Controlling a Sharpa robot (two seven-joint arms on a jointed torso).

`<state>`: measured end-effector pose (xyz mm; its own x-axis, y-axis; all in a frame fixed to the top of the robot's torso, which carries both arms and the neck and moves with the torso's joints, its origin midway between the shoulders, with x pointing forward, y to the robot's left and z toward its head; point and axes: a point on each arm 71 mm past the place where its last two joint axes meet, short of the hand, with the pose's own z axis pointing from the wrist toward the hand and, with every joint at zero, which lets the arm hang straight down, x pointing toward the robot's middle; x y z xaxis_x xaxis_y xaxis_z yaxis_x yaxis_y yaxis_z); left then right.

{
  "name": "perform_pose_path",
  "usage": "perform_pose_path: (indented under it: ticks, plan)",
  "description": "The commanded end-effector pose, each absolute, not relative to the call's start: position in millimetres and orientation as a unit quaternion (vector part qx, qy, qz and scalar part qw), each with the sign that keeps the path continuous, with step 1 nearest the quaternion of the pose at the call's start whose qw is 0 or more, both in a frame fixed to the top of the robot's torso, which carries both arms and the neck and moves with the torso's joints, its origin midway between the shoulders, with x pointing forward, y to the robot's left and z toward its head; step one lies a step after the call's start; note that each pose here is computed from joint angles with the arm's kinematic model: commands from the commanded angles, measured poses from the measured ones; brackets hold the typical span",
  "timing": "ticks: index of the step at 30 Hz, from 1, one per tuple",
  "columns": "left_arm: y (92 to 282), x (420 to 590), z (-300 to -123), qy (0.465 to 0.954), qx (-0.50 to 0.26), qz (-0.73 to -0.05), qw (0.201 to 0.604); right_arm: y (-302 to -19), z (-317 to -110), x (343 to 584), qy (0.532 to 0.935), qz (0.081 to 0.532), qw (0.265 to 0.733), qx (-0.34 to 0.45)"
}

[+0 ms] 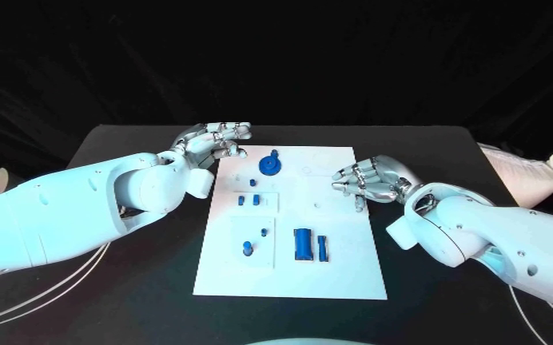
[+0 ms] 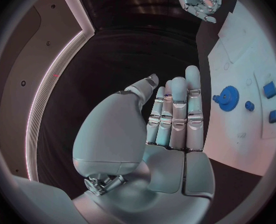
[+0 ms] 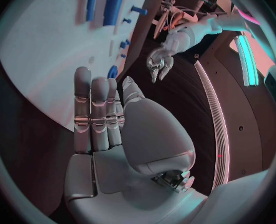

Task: Assemble the parts on the task board

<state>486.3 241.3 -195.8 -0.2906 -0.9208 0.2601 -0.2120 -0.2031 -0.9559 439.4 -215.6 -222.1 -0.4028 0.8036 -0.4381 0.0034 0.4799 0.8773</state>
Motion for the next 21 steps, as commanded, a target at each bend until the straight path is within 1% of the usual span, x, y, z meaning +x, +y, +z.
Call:
perform_pose_path:
  ticks: [1, 4, 9, 14, 18, 19, 21]
  plan:
    - [247.8, 494.4, -198.4, 0.532, -0.517, -0.587, 0.324, -227, -222, 463, 0.628, 0.506, 0.449, 0.385]
    - [254.1, 501.9, -203.2, 0.523, -0.524, -0.580, 0.339, -232, -227, 481, 0.604, 0.518, 0.446, 0.410]
    - [260.9, 513.5, -211.4, 0.510, -0.534, -0.570, 0.359, -235, -233, 505, 0.576, 0.534, 0.445, 0.430]
    - [259.9, 520.1, -222.7, 0.504, -0.543, -0.560, 0.370, -232, -238, 520, 0.567, 0.547, 0.444, 0.427]
    - [255.1, 521.5, -229.3, 0.504, -0.547, -0.557, 0.371, -231, -240, 526, 0.565, 0.550, 0.448, 0.422]
    - [255.2, 520.3, -230.1, 0.518, -0.545, -0.552, 0.360, -234, -243, 525, 0.580, 0.513, 0.464, 0.430]
    - [254.7, 519.9, -230.2, 0.518, -0.545, -0.552, 0.361, -233, -243, 525, 0.579, 0.513, 0.464, 0.431]
